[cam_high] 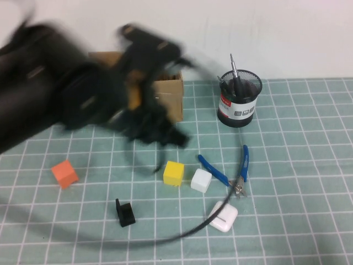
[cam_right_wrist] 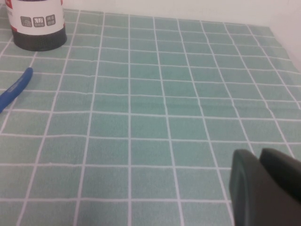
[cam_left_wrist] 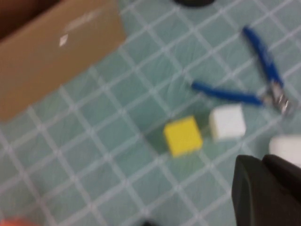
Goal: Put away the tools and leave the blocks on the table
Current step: Pick up the pliers from the table
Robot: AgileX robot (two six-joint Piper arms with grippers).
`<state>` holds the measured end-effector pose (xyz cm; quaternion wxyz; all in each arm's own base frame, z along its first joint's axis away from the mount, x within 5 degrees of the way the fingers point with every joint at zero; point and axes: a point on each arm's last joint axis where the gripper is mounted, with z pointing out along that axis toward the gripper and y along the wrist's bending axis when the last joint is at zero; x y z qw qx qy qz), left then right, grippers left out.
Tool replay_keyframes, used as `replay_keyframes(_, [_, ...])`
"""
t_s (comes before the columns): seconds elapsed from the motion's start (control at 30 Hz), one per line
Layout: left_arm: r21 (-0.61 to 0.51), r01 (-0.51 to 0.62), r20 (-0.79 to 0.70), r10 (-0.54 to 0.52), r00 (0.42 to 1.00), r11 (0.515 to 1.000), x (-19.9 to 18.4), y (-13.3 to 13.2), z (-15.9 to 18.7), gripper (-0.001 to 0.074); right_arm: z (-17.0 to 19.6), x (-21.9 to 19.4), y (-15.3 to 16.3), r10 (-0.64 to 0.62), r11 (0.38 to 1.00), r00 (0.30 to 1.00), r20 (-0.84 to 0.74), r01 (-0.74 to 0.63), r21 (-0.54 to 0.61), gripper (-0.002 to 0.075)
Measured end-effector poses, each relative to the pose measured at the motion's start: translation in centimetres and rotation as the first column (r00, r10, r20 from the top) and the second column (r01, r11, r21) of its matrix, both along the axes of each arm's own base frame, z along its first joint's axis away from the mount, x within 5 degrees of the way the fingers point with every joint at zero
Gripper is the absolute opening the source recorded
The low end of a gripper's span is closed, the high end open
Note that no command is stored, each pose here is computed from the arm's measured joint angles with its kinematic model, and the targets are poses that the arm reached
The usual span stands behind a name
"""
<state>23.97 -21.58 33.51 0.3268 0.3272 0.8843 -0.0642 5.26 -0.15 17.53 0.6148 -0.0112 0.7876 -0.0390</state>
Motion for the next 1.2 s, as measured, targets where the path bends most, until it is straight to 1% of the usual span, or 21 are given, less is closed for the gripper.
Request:
replay_keyframes(0.13, [-0.037, -0.041, 0.007, 0.041, 0.999, 0.998, -3.1, 3.9, -1.1, -0.0001, 0.0, 0.0, 0.0, 0.0, 1.0, 1.0, 0.0, 0.0, 0.0, -0.0007])
replay_keyframes(0.23, [-0.08, -0.072, 0.02, 0.074, 0.997, 0.994, -5.5, 6.4, -1.9, -0.0001, 0.0, 0.0, 0.0, 0.0, 1.0, 1.0, 0.0, 0.0, 0.0, -0.0007])
replay_keyframes(0.33, [-0.134, -0.106, 0.045, 0.113, 0.993, 0.985, -7.7, 8.6, -2.6, -0.0001, 0.0, 0.0, 0.0, 0.0, 1.0, 1.0, 0.0, 0.0, 0.0, -0.0007])
replay_keyframes(0.47, [-0.215, -0.117, 0.103, 0.141, 0.985, 0.97, -10.2, 11.0, -2.7, -0.0001, 0.0, 0.0, 0.0, 0.0, 1.0, 1.0, 0.0, 0.0, 0.0, -0.0007])
replay_keyframes(0.57, [-0.226, -0.121, 0.123, 0.152, 0.981, 0.967, -11.3, 12.2, -2.5, -0.0001, 0.0, 0.0, 0.0, 0.0, 1.0, 1.0, 0.0, 0.0, 0.0, -0.0007])
replay_keyframes(0.67, [-0.212, -0.135, 0.125, 0.164, 0.978, 0.968, -11.8, 12.9, -2.4, -0.0001, 0.0, 0.0, 0.0, 0.0, 1.0, 1.0, 0.0, 0.0, 0.0, -0.0007])
replay_keyframes(0.9, [-0.153, -0.164, 0.099, 0.18, 0.979, 0.975, -12.1, 13.4, -2.8, -0.0001, 0.0, 0.0, 0.0, 0.0, 1.0, 1.0, 0.0, 0.0, 0.0, -0.0007])
replay_keyframes(1.0, [-0.145, -0.16, 0.114, 0.177, 0.978, 0.976, -12.2, 13.6, -3.0, -0.0001, 0.0, 0.0, 0.0, 0.0, 1.0, 1.0, 0.0, 0.0, 0.0, -0.0007])
replay_keyframes(1.07, [-0.166, -0.118, 0.169, 0.146, 0.975, 0.979, -12.6, 14.0, -3.0, -0.0001, 0.0, 0.0, 0.0, 0.0, 1.0, 1.0, 0.0, 0.0, 0.0, -0.0007])
replay_keyframes(1.17, [-0.251, -0.041, 0.266, 0.11, 0.958, 0.967, -13.7, 14.8, -3.4, -0.0001, 0.0, 0.0, 0.0, 0.0, 1.0, 1.0, 0.0, 0.0, 0.0, -0.0007])
replay_keyframes(1.2, [-0.262, -0.017, 0.297, 0.098, 0.95, 0.965, -14.1, 15.1, -3.9, -0.0001, 0.0, 0.0, 0.0, 0.0, 1.0, 1.0, 0.0, 0.0, 0.0, -0.0007])
